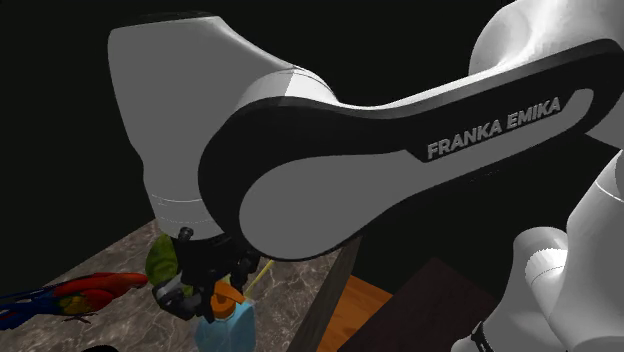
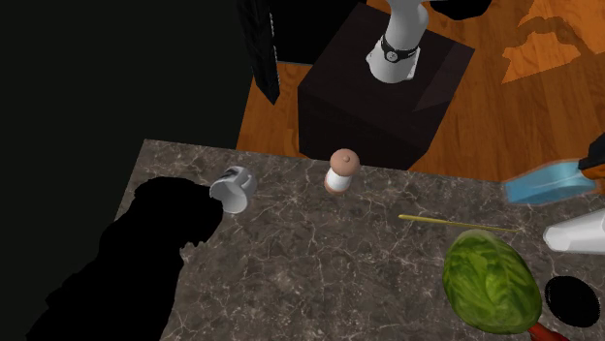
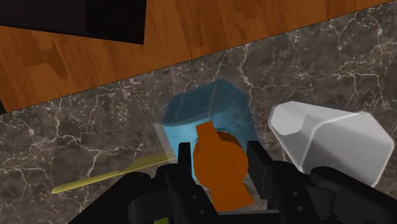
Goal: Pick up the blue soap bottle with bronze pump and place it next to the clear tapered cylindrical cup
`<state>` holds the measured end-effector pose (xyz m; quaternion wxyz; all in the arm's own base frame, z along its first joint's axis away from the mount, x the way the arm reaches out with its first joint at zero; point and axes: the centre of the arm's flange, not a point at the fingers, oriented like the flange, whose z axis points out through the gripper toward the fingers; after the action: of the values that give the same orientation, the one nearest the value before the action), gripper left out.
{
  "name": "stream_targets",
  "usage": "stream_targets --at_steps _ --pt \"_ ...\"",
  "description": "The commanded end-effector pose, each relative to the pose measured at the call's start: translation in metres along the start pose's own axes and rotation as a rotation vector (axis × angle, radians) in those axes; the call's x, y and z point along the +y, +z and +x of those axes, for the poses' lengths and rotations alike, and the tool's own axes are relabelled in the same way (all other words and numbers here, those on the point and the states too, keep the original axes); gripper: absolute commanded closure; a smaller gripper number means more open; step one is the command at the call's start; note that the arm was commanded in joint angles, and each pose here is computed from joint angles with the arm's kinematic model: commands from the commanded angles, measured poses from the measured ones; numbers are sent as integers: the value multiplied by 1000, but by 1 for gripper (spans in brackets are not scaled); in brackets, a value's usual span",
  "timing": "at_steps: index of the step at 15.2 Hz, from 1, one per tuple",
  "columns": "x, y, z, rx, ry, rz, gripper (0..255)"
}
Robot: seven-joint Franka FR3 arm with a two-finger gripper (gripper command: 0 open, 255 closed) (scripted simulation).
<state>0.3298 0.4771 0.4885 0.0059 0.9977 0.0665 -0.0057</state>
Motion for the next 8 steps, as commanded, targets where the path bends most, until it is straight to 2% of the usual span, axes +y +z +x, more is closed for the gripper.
stream_targets --at_steps 1,8 --pt "-1 9 -2 1 0 1 255" --pt "-1 46 -1 1 0 1 255"
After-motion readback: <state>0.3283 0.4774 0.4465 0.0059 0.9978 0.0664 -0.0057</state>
